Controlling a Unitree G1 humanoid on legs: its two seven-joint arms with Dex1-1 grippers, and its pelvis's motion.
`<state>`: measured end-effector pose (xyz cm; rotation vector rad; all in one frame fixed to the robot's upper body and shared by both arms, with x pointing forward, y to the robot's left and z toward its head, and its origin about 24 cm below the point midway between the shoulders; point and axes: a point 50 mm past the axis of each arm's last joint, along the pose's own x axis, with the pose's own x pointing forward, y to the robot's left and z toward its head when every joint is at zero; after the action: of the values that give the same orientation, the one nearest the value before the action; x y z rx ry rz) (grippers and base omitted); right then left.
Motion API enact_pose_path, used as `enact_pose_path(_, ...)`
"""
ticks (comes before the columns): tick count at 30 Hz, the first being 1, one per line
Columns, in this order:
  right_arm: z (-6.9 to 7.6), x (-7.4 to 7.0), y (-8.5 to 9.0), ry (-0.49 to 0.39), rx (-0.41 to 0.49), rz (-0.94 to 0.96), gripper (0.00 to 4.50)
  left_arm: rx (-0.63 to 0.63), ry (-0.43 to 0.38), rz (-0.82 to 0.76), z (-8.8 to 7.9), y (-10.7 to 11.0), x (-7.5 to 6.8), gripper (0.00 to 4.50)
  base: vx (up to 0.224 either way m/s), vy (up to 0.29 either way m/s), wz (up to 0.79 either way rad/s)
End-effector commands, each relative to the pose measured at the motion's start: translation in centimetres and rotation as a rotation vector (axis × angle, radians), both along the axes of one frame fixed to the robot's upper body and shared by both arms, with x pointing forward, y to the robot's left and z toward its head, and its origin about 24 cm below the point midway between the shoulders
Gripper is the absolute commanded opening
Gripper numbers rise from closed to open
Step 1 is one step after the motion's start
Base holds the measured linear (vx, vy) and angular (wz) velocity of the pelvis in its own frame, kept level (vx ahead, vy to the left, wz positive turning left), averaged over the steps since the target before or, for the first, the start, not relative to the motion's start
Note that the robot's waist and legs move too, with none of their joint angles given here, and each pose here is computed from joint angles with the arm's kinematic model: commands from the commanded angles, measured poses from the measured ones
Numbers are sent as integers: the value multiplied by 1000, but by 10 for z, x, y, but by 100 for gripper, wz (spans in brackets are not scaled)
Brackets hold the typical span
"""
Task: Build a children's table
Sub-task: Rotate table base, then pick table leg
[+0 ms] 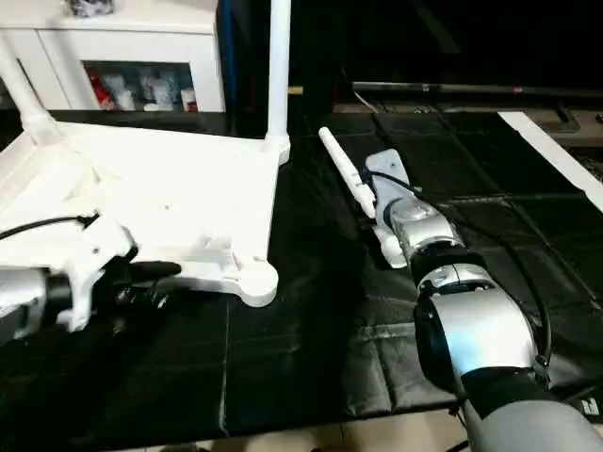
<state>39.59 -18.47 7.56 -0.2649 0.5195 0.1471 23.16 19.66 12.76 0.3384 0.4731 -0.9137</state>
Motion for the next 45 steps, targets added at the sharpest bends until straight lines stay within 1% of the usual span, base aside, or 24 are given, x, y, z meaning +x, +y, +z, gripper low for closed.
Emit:
enact_pose_path(1, -5, -4, -11, 40, 6, -51, 450, 12, 13, 2, 6, 3, -9, 239, 0, 0, 0)
enact_pose_path(2, -5, -4, -11, 41, 6, -52, 450, 12, 13, 2, 6, 3, -9, 239, 0, 0, 0)
enact_pose_path(3, -5, -4, -11, 43, 8, -54, 450, 13, 15, 3, 7, 3, -10, 260, 0, 0, 0)
enact_pose_path(5, -7, -6, -15, 67, 37, -72, 450, 25, 38, 3, 6, 5, -15, 272, 0, 0, 0)
enact_pose_path(8, -9, -8, -19, 85, 38, -90, 450, 35, 52, -1, 6, 5, -19, 298, 0, 0, 0)
enact_pose_path(11, -15, -11, -18, 127, 135, -111, 450, 39, 72, -2, 9, 7, -22, 315, 0, 0, 0)
enact_pose_path(12, -16, -12, -18, 135, 141, -112, 450, 41, 73, -1, 9, 7, -23, 327, 0, 0, 0)
enact_pose_path(14, -19, -14, -20, 164, 126, -120, 422, 47, 76, 2, 9, 9, -23, 346, 0, 0, 0)
enact_pose_path(16, -21, -16, -22, 192, 117, -130, 412, 47, 79, 5, 10, 9, -23, 355, 0, 0, 0)
enact_pose_path(17, -22, -17, -22, 196, 117, -133, 402, 46, 80, 5, 10, 9, -23, 366, 0, 0, 0)
enact_pose_path(18, -22, -18, -23, 207, 117, -138, 377, 45, 84, 4, 10, 8, -24, 390, 0, 0, 0)
enact_pose_path(22, -25, -21, -27, 255, 109, -150, 357, 37, 97, -2, 9, 6, -27, 405, 0, 0, 0)
enact_pose_path(23, -25, -22, -27, 270, 106, -149, 334, 35, 98, -2, 9, 5, -27, 432, 0, 0, 0)
enact_pose_path(24, -25, -23, -28, 289, 98, -148, 329, 32, 98, -2, 9, 4, -27, 438, 0, 0, 0)
enact_pose_path(28, -24, -24, -32, 315, 73, -144, 307, 26, 97, -4, 10, 2, -27, 450, 0, 0, 0)
enact_pose_path(29, -24, -24, -32, 315, 73, -144, 285, 26, 97, -4, 10, 2, -27, 450, 0, 0, 0)
enact_pose_path(31, -22, -23, -33, 318, 70, -147, 277, 24, 97, -4, 10, 2, -27, 450, 0, 0, 0)
enact_pose_path(32, -22, -23, -33, 318, 70, -147, 257, 24, 97, -4, 10, 2, -27, 450, 0, 0, 0)
enact_pose_path(33, -21, -23, -33, 317, 70, -146, 257, 24, 97, -4, 10, 2, -27, 450, 0, 0, 0)
enact_pose_path(34, -20, -23, -33, 318, 65, -143, 239, 19, 96, -6, 10, 0, -27, 450, 0, 0, 0)
enact_pose_path(36, -20, -23, -33, 319, 60, -141, 233, 13, 93, -7, 10, -1, -27, 450, 0, 0, 0)
enact_pose_path(39, -20, -23, -34, 319, 59, -142, 208, 3, 91, -9, 9, -3, -26, 450, 0, 0, 0)
enact_pose_path(41, -20, -22, -34, 306, 76, -154, 194, -22, 88, -11, 7, -6, -23, 450, 0, 0, 0)
enact_pose_path(45, -19, -21, -34, 285, 122, -183, 189, -66, 78, -16, 5, -13, -17, 450, 0, 0, 0)
